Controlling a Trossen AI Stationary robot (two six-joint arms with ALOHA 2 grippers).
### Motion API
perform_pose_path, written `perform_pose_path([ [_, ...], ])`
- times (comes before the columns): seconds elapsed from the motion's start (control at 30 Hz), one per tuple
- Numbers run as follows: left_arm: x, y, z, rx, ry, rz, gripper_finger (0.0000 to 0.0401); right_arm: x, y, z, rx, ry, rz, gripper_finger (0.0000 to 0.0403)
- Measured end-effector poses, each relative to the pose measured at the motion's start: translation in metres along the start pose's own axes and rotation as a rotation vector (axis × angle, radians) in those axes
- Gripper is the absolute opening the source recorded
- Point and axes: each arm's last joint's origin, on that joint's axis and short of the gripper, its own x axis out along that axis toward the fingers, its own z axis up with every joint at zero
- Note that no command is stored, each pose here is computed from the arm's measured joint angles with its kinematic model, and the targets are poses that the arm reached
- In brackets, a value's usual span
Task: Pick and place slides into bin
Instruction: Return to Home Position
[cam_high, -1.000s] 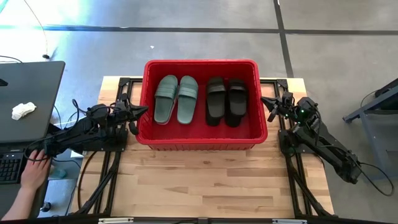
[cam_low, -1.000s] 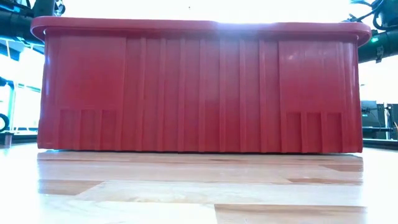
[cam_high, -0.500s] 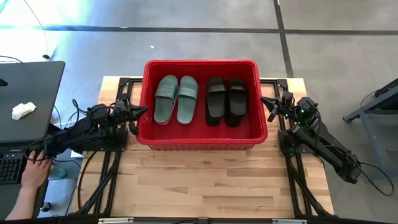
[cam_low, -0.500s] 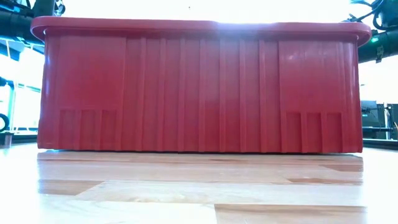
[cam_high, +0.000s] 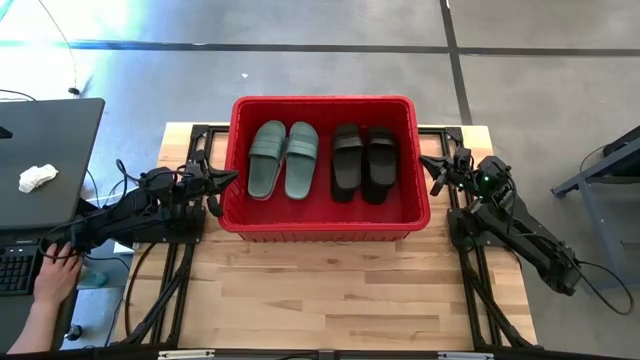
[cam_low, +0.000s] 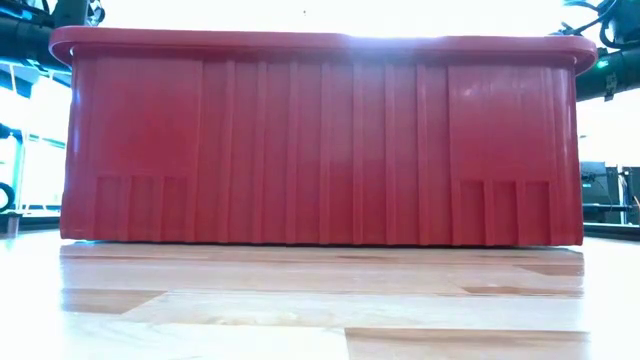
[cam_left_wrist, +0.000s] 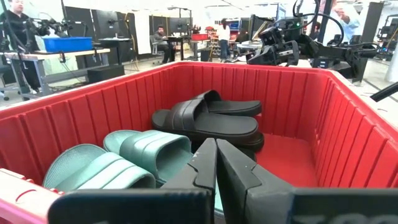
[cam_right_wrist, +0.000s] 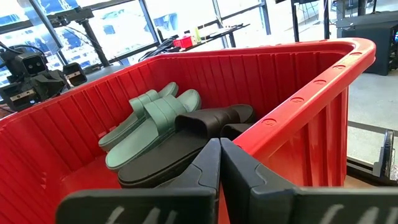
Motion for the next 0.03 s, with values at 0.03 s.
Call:
perform_pose_path([
  [0.03, 0.0, 0.0, 0.0, 0.0, 0.0, 0.0, 0.0001, 0.0, 0.0, 0.0, 0.0, 0.0, 0.0, 0.0],
])
